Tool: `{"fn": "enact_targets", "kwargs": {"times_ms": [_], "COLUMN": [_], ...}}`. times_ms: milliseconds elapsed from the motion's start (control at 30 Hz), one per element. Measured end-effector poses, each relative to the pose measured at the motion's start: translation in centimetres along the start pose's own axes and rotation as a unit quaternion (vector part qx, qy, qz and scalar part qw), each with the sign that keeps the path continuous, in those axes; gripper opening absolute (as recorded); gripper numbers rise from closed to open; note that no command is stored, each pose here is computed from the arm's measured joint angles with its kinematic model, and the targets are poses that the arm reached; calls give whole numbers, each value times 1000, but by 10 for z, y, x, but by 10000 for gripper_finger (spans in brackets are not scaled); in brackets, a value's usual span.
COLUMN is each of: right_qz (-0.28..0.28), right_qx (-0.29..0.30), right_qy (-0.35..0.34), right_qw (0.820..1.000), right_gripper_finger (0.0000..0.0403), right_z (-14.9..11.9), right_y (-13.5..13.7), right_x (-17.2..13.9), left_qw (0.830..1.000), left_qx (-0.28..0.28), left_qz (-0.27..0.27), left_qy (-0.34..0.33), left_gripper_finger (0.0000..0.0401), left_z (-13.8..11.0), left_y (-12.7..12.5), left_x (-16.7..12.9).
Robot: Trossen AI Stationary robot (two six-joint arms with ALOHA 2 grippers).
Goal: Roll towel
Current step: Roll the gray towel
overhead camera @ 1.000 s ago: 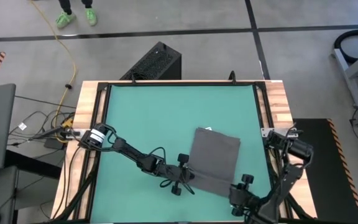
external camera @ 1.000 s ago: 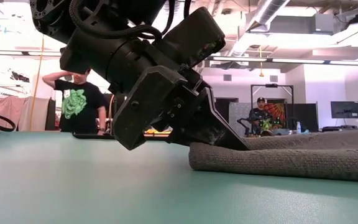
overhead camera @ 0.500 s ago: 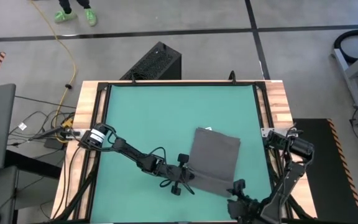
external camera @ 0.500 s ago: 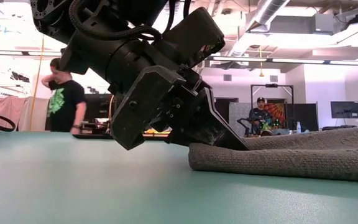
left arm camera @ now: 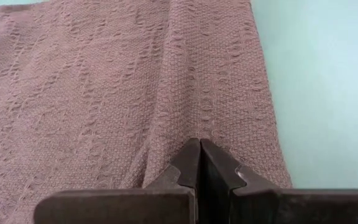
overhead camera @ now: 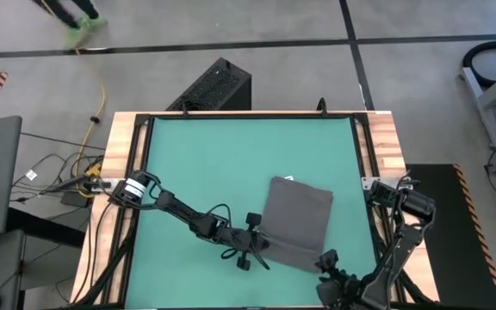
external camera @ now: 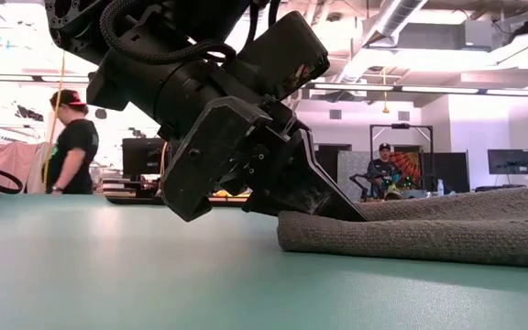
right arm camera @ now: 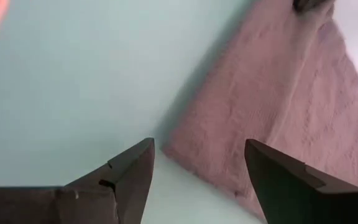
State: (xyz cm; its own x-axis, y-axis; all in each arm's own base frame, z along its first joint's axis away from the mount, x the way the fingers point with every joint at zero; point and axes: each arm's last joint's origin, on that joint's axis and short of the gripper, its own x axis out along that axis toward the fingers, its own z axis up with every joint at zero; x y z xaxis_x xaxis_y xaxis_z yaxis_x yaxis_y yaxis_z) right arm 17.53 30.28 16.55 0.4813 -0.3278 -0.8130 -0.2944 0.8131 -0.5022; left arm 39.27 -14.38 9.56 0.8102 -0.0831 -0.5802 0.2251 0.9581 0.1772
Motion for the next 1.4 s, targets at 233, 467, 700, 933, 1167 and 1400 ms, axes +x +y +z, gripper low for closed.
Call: {"fn": "enact_targets", "kwargs": {"times_ms": [233,467,700,933,1167,1400], "right_qz": [-3,-18,-32,-32,-24,-24], "right_qx": [3,13,101,143,161,185], "right_qy": [-6,4,12,3,-4,-4], "right_qw": [1000,1000,994,989,987,982], "right_gripper_finger": [276,276,244,129,21,23], "right_z": [-16,-26,-38,-38,-35,-36], "right_y": [6,2,1,2,3,3], "right_x": [25,35,45,47,49,49], "left_qw": [1000,1000,1000,1000,999,993], "left_qx": [-1,0,4,5,-29,60], "left_qz": [0,-1,-12,-13,-14,-27], "left_qy": [0,4,7,6,-42,-94], "left_gripper_finger": [0,0,0,0,0,0], "left_z": [0,-1,-1,-1,10,45], "left_y": [0,0,-1,1,-2,-12], "left_x": [0,0,0,0,-3,-37]}}
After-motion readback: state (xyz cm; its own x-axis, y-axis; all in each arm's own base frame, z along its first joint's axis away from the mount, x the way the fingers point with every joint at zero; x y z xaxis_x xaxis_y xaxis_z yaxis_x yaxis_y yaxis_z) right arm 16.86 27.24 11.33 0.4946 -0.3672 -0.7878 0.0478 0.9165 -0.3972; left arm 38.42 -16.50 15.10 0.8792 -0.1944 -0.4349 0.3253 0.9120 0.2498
